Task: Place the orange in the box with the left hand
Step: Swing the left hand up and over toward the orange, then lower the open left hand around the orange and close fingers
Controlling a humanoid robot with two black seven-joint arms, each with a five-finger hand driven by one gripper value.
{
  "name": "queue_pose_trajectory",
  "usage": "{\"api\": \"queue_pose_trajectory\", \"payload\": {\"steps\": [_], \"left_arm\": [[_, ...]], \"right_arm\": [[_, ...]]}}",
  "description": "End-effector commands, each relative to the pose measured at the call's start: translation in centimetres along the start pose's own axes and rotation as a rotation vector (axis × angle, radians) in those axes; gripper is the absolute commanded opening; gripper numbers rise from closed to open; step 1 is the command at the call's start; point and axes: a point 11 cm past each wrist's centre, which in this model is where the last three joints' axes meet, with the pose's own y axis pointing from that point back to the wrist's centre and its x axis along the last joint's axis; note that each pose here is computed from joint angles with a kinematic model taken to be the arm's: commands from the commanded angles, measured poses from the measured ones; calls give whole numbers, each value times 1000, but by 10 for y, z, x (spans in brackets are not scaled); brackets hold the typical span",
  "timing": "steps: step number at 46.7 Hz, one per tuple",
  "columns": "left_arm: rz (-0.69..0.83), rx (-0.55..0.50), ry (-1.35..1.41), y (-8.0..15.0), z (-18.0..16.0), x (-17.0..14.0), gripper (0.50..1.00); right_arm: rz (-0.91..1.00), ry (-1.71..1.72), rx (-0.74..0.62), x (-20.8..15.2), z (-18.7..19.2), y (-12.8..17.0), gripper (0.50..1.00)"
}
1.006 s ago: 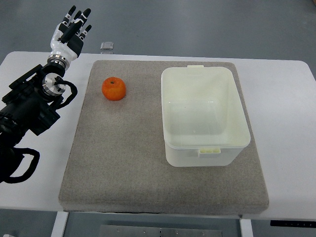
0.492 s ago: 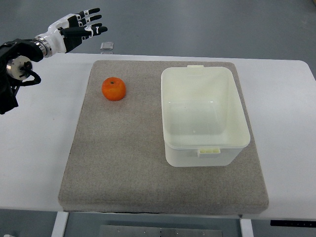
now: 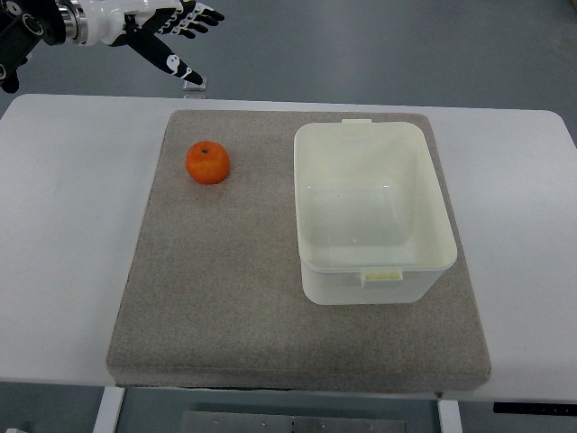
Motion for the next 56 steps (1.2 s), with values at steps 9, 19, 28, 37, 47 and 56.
{"api": "queue_pose_trajectory", "payload": {"steps": [9,19,28,37,47,56], "left_arm": [[-211,82,-176,-10,0,-31,994],[-238,100,-208,-14,1,-35,994],[-322,195,-253,-9,-25,-52,994],[-383,216,-274,-20,-31,-73,994],[-445,243,-331,-28,-33,-88,992],[-423,256,-401,-35,-39,-92,992]], "right_arm": [[-1,-1,0,0,0,0,926],[0,1,0,0,0,0,926],[0,-1,0,0,0,0,926],[0,1,0,0,0,0,926],[0,1,0,0,0,0,926],[0,1,0,0,0,0,926]]}}
